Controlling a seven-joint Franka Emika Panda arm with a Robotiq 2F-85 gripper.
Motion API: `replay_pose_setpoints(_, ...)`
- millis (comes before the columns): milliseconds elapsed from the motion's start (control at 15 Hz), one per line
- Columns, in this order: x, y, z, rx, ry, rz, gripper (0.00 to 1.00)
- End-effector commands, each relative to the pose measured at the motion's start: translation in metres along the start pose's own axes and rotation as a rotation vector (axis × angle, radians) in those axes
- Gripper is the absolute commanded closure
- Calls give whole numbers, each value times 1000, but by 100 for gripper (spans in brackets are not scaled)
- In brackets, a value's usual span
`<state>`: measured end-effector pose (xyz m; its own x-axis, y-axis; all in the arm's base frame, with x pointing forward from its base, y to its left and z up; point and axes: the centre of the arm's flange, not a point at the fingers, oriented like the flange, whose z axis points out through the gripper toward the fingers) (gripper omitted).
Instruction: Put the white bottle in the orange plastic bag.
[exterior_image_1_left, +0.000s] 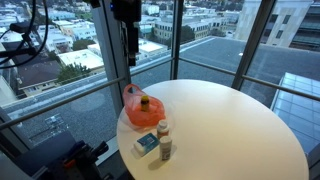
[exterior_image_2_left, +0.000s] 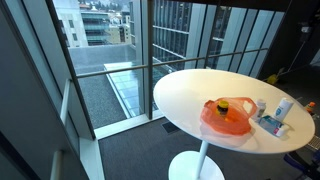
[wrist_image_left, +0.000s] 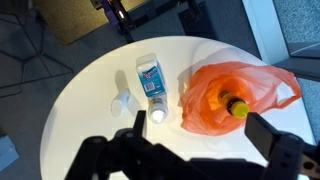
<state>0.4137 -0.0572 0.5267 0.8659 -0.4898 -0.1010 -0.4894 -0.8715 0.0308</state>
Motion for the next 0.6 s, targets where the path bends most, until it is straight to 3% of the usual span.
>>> replay_pose_setpoints(0,27,18,21,-12,-10,132,0)
replay_pose_setpoints(333,52,50,50,-1,-83,273,0)
replay_pose_setpoints(400,44,45,47,-5,-78,220,0)
replay_pose_setpoints(533,48,48,53,-6,-93,228,0)
